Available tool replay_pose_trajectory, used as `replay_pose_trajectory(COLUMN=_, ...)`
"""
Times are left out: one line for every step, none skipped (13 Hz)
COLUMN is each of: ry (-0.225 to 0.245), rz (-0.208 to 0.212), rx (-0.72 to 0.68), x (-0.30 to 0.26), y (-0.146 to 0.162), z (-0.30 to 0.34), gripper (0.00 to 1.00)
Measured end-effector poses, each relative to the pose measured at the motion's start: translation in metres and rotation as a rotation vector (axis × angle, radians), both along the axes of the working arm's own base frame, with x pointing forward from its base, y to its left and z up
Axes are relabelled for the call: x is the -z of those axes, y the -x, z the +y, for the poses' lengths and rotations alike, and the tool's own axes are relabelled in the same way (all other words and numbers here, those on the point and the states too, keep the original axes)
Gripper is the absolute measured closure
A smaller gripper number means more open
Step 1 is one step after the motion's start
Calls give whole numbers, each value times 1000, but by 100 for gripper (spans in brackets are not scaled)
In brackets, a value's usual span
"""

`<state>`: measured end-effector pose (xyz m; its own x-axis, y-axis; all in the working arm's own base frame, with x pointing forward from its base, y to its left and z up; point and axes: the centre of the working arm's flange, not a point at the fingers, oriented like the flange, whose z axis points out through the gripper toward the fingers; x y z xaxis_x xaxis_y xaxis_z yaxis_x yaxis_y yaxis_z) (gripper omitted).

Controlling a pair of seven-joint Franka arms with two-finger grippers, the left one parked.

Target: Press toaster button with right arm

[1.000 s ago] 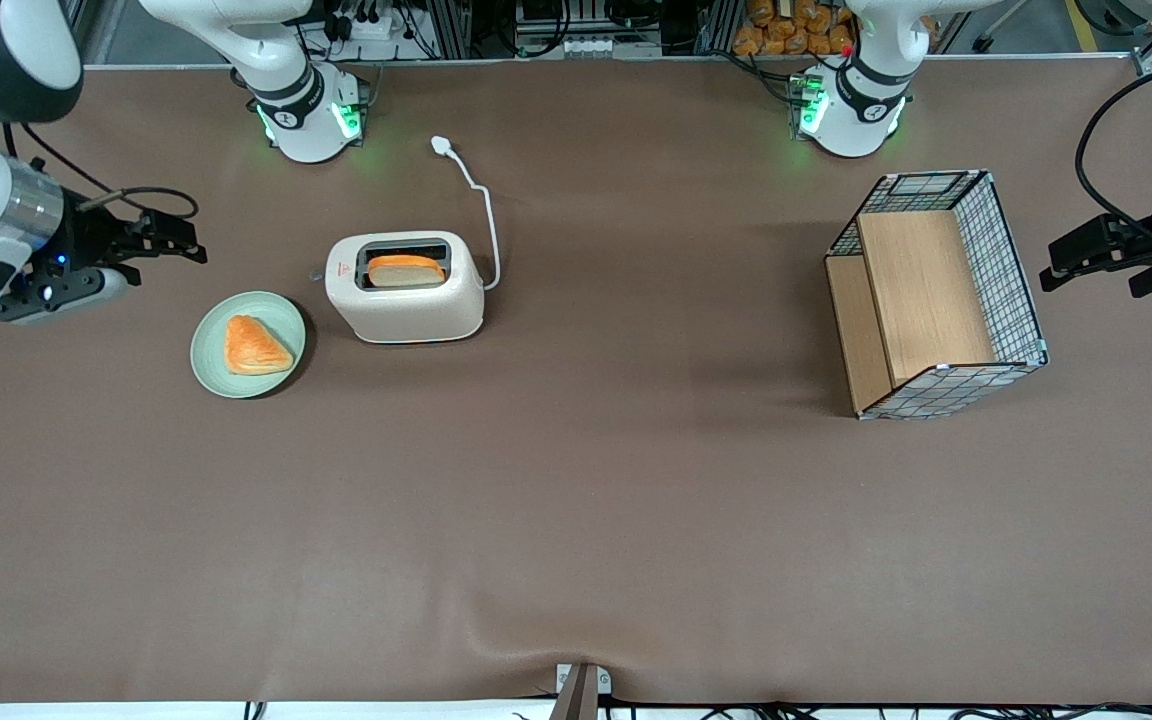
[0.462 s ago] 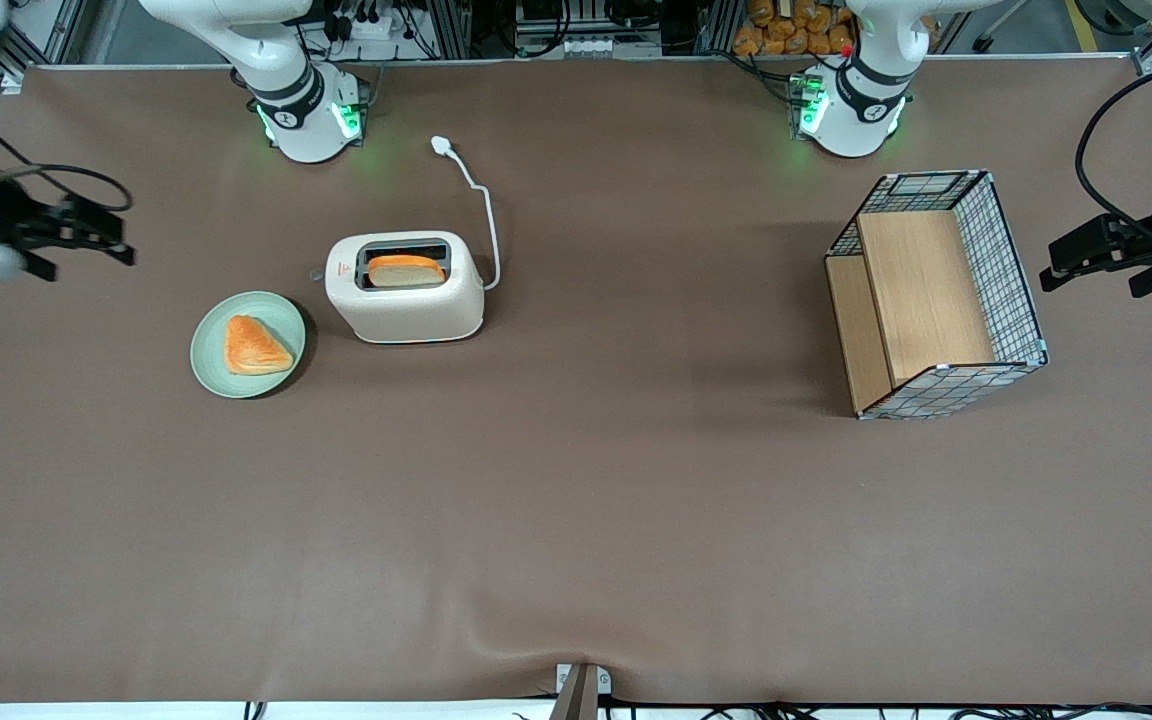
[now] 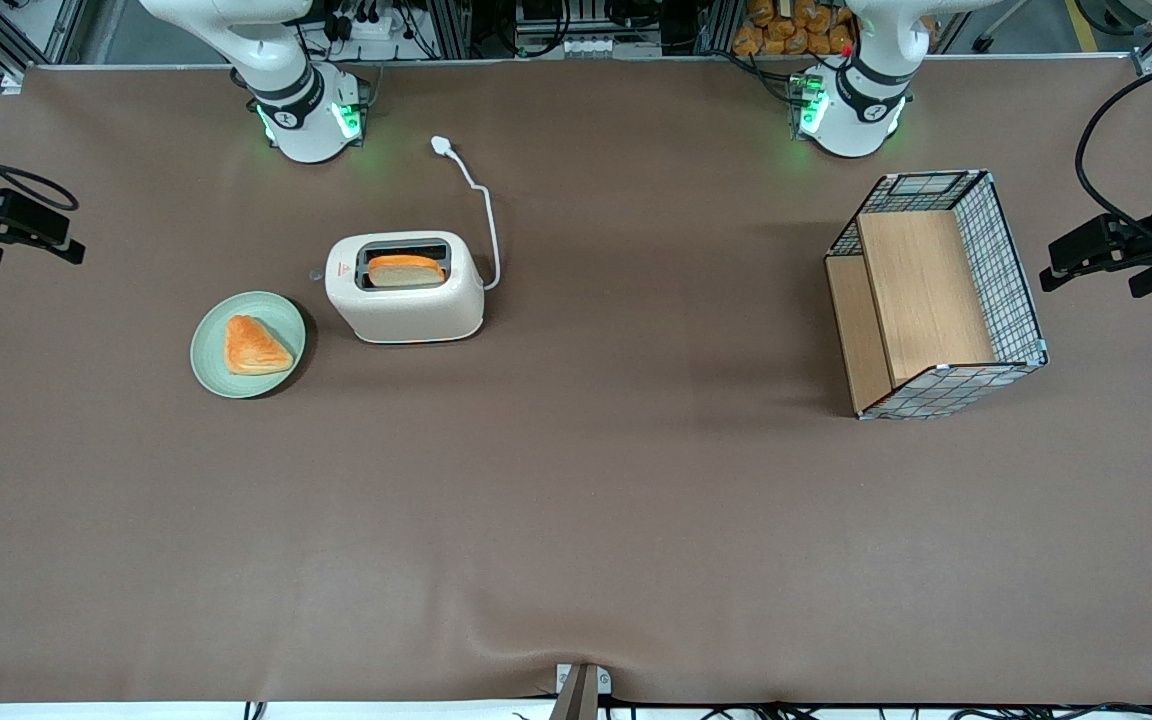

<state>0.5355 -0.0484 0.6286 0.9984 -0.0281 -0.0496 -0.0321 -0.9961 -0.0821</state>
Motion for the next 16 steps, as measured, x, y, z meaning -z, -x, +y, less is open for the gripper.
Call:
replay_pose_trajectory(ry=3, rz=21, rx=3, x=-1, y=4, z=-2, gripper=0)
replay_pose_trajectory(ry=13, rz=41, rx=7, x=-2, y=7, z=-3, gripper=0)
replay_pose_trajectory(ry=20, rz=50, rx=19, x=-3, y=9, z=-3, gripper=0)
replay_pose_trajectory(ry=25, rz=53, rx=38, x=-5, y=10, z=-1, gripper=0)
replay_pose_trajectory(ry=31, rz=56, rx=57, x=-6, y=11, z=0, gripper=0)
replay_pose_trajectory(ry=36, rz=59, rx=70, x=-6, y=12, z=0, gripper=0)
replay_pose_trajectory(ry=38, rz=65, rx=76, x=-6, y=13, z=0, gripper=0)
replay_pose_trajectory(ry=39, rz=71, rx=80, x=-6, y=14, z=0, gripper=0)
replay_pose_trajectory(ry=39, rz=78, rx=81, x=-5, y=14, z=0, gripper=0)
replay_pose_trajectory(ry=39, rz=87, rx=79, x=-5, y=15, z=0, gripper=0)
replay_pose_trajectory(ry=38, rz=98, rx=78, x=-5, y=17, z=1, gripper=0)
replay_pose_trajectory(ry=38, rz=104, rx=78, x=-5, y=18, z=1, gripper=0)
replay_pose_trajectory(ry=38, rz=106, rx=77, x=-5, y=18, z=1, gripper=0)
replay_pose_trajectory(ry=39, rz=106, rx=77, x=-6, y=18, z=1, gripper=0)
replay_pose_trajectory(ry=39, rz=104, rx=77, x=-7, y=18, z=1, gripper=0)
replay_pose_trajectory(ry=39, rz=103, rx=76, x=-7, y=18, z=2, gripper=0)
